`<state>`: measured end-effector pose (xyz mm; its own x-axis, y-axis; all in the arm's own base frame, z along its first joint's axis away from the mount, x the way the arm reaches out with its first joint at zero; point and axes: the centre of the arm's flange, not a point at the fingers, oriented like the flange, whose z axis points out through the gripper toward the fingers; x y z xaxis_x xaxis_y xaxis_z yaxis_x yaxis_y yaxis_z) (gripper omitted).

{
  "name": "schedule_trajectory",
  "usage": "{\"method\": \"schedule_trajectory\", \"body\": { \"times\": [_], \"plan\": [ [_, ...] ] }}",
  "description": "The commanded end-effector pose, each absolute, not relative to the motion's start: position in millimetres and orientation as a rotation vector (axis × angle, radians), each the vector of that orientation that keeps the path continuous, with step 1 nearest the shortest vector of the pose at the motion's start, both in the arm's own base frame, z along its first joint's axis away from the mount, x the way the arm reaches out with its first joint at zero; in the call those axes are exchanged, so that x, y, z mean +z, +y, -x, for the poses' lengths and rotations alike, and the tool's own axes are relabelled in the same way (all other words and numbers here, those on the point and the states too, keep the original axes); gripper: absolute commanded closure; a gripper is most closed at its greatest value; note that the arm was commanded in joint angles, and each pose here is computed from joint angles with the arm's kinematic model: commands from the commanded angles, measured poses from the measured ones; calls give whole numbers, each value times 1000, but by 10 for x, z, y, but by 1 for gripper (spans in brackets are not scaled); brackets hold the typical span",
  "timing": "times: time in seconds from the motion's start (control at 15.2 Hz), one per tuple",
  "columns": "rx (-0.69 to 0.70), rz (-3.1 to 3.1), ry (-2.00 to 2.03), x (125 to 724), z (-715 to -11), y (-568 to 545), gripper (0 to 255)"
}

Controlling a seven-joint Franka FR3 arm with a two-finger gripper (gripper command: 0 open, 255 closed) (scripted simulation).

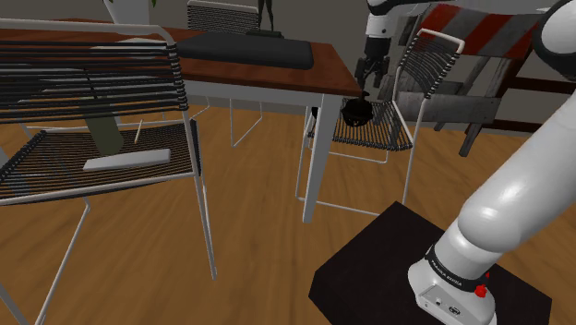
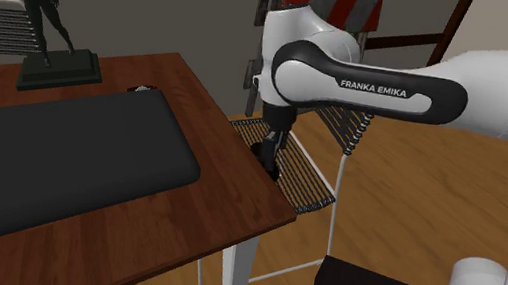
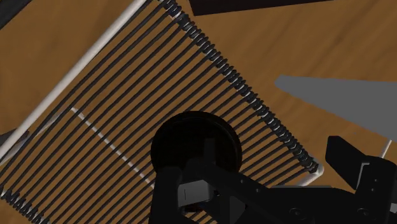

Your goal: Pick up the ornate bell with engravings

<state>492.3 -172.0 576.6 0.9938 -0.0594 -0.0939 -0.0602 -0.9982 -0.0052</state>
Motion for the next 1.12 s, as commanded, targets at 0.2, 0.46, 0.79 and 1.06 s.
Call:
{"method": "schedule_trajectory", "body": {
  "times": [0.2, 0.46, 0.79, 1.06],
  "plan": [
    [167, 3126, 99, 5640, -5347, -2212, 0],
    [179, 3123, 103, 5524, -5562, -2454, 0],
    [179, 3123, 103, 5260, -5562, -2454, 0],
    [179, 3123, 103, 5179, -5561, -2446, 255]
  ]
}}
